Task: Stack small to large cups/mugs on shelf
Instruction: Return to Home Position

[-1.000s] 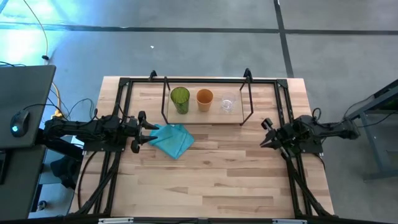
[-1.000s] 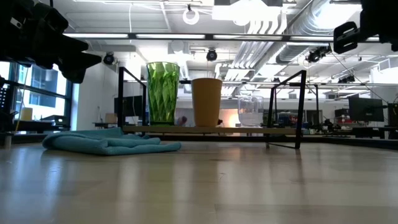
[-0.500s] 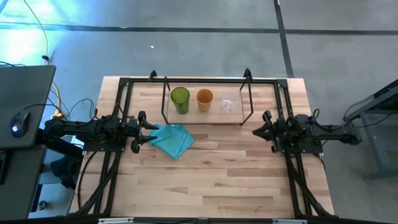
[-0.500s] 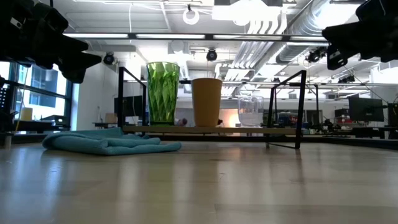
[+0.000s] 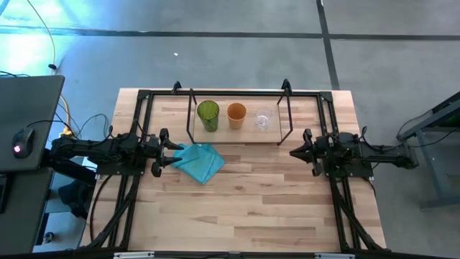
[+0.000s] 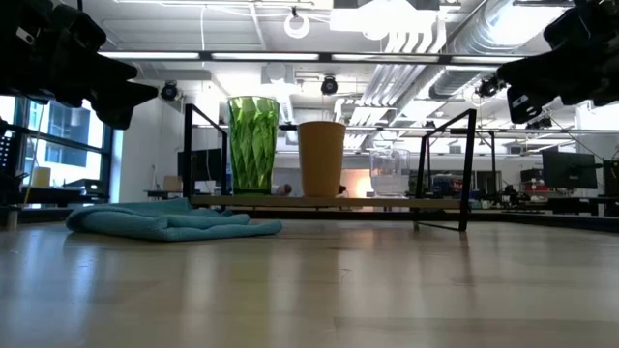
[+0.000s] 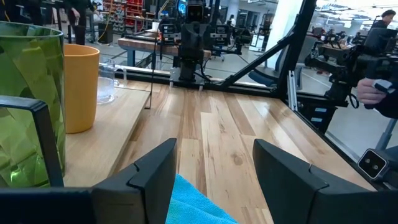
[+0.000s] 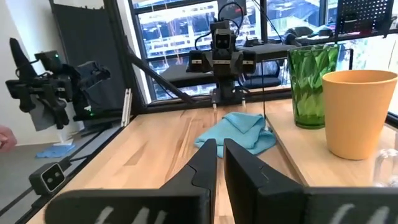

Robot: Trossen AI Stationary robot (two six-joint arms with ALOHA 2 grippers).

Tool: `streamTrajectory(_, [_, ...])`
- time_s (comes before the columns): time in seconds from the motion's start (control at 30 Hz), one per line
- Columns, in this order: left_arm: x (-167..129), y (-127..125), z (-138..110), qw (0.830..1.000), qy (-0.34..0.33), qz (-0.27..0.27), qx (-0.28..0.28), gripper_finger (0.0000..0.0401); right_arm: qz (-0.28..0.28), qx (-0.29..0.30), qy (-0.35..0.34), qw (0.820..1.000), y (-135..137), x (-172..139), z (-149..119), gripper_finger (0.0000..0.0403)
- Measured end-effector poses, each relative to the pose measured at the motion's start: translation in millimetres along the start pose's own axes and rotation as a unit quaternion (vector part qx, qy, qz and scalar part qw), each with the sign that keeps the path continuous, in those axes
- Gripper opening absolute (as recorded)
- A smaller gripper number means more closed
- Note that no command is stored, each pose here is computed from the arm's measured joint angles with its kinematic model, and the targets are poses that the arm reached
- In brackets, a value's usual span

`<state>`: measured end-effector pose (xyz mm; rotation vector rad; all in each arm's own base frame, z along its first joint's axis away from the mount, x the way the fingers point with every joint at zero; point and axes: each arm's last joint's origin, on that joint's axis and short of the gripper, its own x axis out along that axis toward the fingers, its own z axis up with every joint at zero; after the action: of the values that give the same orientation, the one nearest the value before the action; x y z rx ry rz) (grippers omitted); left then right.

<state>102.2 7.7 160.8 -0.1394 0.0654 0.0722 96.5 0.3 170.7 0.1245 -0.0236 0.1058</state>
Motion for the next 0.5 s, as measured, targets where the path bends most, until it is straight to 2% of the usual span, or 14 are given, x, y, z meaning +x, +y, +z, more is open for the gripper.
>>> streamTrajectory(0.5, [0.0, 0.0, 0.0, 1.0, 0.0, 0.0, 0.0, 0.02, 0.015, 0.003, 0.003, 1.0, 0.8, 0.3, -0.3, 0.0019])
